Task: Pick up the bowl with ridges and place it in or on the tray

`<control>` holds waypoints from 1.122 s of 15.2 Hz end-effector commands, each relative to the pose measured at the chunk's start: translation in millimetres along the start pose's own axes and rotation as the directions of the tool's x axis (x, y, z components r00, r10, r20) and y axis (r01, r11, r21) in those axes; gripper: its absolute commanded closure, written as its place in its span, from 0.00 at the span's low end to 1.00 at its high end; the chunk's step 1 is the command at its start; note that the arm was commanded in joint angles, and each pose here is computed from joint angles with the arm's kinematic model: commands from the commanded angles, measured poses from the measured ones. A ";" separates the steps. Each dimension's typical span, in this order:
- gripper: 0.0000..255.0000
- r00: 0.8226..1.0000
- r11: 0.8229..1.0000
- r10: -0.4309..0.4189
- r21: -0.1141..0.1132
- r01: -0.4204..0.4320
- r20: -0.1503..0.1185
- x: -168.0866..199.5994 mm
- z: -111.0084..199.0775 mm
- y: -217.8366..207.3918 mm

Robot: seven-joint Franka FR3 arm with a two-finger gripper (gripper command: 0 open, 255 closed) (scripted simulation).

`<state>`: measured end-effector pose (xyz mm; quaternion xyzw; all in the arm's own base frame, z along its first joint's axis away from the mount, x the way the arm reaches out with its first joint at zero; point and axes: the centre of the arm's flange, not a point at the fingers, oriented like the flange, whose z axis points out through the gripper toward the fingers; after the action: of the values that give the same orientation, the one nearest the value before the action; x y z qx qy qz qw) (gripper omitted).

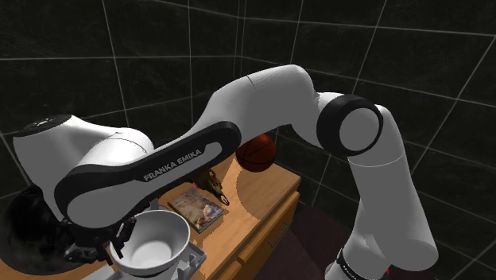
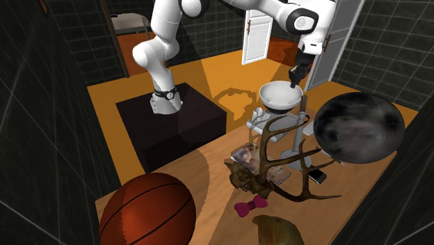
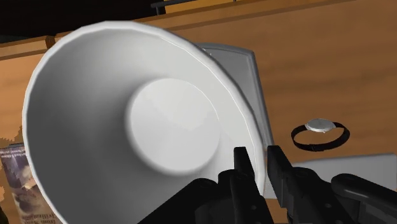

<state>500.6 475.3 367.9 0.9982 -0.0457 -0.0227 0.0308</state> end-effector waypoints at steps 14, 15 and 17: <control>0.00 1.000 1.000 0.000 0.001 0.000 -0.001 2.3 25.4 -1.2; 0.00 1.000 1.000 0.000 0.001 0.000 -0.001 2.4 25.4 -1.2; 0.00 1.000 1.000 0.000 0.001 0.000 -0.001 2.2 25.3 -1.1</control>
<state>501.8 474.8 342.5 0.9982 -0.0457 -0.0223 0.0304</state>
